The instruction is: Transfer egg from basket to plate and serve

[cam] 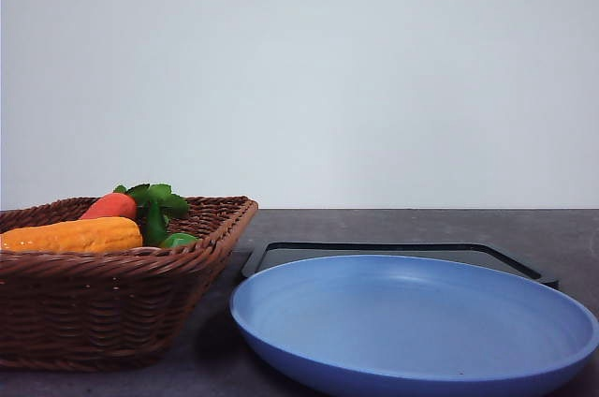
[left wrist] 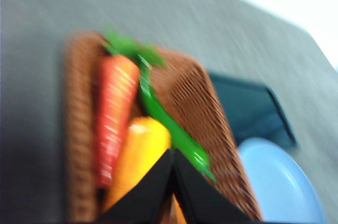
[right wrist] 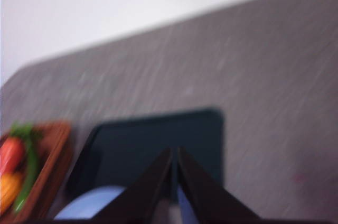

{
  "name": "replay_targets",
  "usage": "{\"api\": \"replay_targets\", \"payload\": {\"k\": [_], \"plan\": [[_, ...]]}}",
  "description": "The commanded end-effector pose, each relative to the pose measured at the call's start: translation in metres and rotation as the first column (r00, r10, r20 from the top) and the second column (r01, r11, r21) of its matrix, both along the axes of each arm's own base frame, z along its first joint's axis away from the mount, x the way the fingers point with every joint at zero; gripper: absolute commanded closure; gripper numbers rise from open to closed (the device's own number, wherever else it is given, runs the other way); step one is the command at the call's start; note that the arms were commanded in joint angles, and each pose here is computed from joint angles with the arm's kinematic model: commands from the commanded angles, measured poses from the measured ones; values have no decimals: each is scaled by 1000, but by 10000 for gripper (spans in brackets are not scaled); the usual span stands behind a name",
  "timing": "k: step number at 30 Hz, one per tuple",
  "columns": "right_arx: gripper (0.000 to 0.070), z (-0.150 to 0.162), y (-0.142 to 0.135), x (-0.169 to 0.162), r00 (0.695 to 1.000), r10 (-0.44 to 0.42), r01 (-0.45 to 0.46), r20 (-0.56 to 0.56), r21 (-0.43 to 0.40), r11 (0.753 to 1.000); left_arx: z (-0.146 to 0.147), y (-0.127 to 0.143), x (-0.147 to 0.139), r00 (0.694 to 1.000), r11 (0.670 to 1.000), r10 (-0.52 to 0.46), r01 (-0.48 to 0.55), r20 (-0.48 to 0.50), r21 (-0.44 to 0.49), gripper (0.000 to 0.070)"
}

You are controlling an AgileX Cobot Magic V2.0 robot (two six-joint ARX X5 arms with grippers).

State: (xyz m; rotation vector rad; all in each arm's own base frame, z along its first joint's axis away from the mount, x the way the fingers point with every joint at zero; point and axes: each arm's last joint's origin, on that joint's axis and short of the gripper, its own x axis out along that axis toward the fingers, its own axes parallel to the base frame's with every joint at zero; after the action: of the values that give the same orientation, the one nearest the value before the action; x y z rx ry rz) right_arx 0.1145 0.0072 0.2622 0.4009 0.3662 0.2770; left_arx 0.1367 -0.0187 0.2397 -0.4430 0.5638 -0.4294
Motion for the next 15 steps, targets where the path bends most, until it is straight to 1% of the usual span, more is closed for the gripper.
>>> {"api": "replay_targets", "payload": {"k": [1, 3, 6, 8, 10, 12, 13, 15], "plan": [[700, 2, 2, 7, 997, 66, -66, -46, 7, 998, 3, -4, 8, 998, 998, -59, 59, -3, 14, 700], [700, -3, 3, 16, 983, 138, -134, -119, 37, 990, 1, -11, 16, 991, 992, -123, 124, -52, 11, 700], [700, -15, 6, 27, 949, 233, -219, -212, 88, 972, -4, -23, 27, 968, 977, -209, 213, -139, 9, 700], [700, -24, 8, 34, 922, 269, -251, -279, 100, 963, -8, -33, 33, 948, 964, -258, 265, -187, 9, 700], [700, -33, 11, 38, 888, 295, -277, -352, 102, 955, -13, -42, 38, 929, 952, -296, 305, -224, 7, 695], [691, -43, 15, 41, 846, 323, -305, -424, 112, 946, -16, -49, 42, 914, 943, -322, 333, -246, 3, 632], [669, -47, 17, 42, 826, 334, -315, -455, 119, 942, -19, -52, 43, 908, 939, -332, 343, -256, -2, 581], [583, -54, 22, 45, 791, 347, -331, -504, 124, 935, -22, -58, 46, 898, 934, -348, 358, -268, -12, 477]]}}
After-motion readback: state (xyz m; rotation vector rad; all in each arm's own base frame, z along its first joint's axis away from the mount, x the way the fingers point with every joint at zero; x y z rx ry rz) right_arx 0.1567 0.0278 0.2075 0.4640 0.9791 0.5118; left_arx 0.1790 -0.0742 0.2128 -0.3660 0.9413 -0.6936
